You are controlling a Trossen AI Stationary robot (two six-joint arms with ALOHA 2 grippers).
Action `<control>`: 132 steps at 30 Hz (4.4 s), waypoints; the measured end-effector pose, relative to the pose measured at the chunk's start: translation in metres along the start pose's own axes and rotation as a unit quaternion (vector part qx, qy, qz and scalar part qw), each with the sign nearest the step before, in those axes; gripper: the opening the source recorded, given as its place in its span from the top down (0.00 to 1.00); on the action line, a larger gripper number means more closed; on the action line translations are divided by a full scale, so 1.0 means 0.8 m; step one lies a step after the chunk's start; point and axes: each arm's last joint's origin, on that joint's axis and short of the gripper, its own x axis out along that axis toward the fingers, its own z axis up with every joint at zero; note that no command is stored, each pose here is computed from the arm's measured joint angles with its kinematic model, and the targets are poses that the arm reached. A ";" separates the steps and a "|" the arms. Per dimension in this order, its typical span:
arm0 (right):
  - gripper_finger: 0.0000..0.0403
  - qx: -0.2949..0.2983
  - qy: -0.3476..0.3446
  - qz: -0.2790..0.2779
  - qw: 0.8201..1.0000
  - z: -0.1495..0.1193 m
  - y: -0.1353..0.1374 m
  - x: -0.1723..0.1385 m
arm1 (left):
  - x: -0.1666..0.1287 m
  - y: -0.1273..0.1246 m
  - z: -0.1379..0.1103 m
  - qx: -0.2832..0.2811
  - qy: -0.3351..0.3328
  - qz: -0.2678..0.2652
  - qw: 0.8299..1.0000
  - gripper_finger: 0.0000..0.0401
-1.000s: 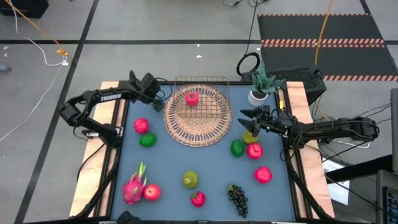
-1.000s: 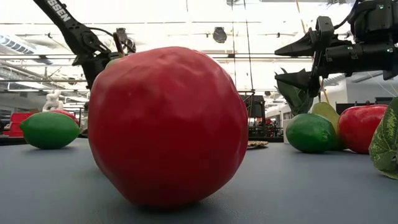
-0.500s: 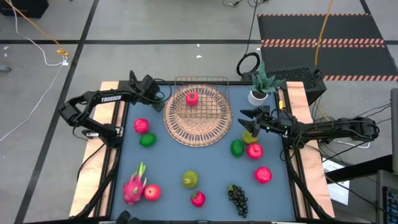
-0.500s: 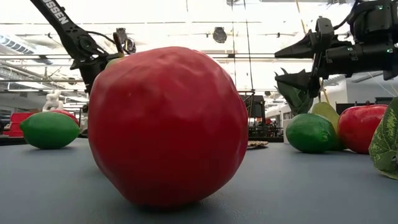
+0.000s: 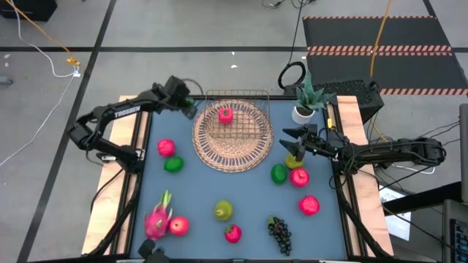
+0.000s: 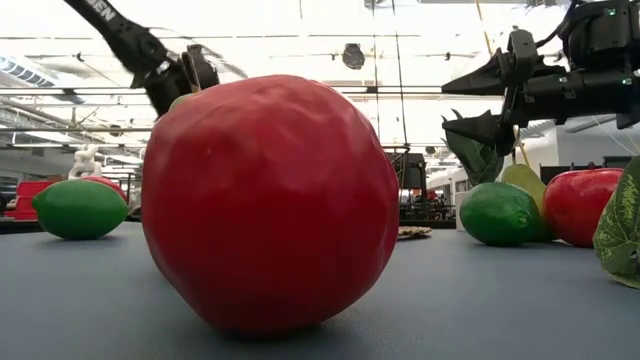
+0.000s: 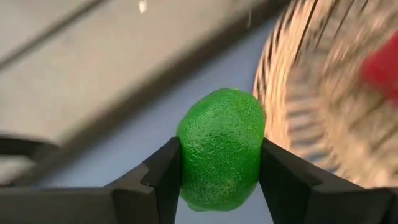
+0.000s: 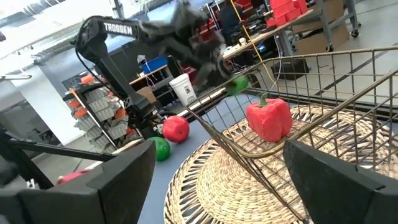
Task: Build produce basket
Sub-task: Put the green lime into the gold wire basket, then put the red apple into the gold wire basket
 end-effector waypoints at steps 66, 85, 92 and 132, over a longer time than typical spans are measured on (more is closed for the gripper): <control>0.14 0.090 -0.020 -0.002 0.996 0.006 -0.002 0.000 | -0.122 -0.155 0.097 0.173 0.006 -0.076 0.982 0.28; 0.14 0.081 -0.017 -0.020 0.996 0.003 -0.004 0.000 | -0.116 -0.111 -0.074 -0.031 0.114 0.025 0.993 0.31; 0.14 0.090 -0.024 -0.030 0.995 0.004 -0.005 0.000 | -0.120 -0.104 -0.087 -0.076 0.152 0.069 0.983 0.22; 0.14 0.099 -0.025 -0.032 0.994 0.004 -0.005 0.000 | -0.059 -0.104 -0.180 -0.166 0.210 0.097 0.959 0.18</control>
